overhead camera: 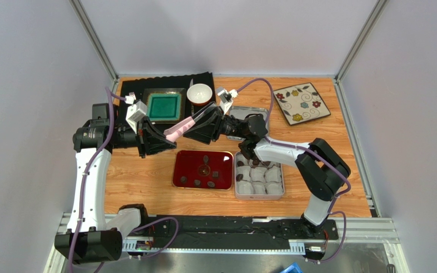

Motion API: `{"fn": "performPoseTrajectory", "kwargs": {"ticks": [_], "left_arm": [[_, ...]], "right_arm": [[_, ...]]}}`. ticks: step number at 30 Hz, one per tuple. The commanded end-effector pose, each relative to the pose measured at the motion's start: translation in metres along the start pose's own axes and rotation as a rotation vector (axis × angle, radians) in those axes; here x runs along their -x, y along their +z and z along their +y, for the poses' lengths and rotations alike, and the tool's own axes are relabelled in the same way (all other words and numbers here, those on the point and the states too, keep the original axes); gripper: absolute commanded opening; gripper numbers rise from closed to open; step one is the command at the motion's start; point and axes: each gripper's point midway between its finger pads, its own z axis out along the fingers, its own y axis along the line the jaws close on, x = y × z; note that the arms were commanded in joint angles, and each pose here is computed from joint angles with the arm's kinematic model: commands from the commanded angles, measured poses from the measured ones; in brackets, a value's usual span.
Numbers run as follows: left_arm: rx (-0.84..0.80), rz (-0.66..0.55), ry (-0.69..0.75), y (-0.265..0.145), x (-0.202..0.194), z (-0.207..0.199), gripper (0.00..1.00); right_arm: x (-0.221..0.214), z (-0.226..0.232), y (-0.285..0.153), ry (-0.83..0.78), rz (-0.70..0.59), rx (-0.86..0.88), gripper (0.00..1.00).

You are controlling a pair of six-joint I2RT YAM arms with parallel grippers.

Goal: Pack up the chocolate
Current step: Adjust the clamp.

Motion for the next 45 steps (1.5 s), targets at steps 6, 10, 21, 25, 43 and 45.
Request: {"fn": "performPoseTrajectory", "kwargs": {"ticks": [6,10,21,25,43,45], "left_arm": [[-0.241,-0.205,0.028,0.000,0.040,-0.048,0.08],[-0.241,-0.205,0.028,0.000,0.040,-0.049,0.08],[-0.242,-0.204,0.030,0.000,0.040,-0.049,0.08],[-0.243,-0.206,0.026,0.000,0.040,-0.048,0.08],[-0.242,-0.204,0.034,-0.001,0.041,-0.049,0.08],[-0.242,-0.203,0.033,-0.001,0.041,-0.050,0.08]], "right_arm": [[0.040,0.037,0.003,-0.093,-0.120,0.132,0.59],[0.047,0.036,-0.001,-0.089,-0.138,0.120,0.59],[0.051,0.032,0.000,-0.049,-0.124,0.130,0.30],[0.049,0.032,0.000,-0.036,-0.118,0.133,0.28],[0.054,0.040,0.004,-0.028,-0.104,0.165,0.28],[0.057,0.042,0.005,-0.040,-0.121,0.163,0.32]]}}
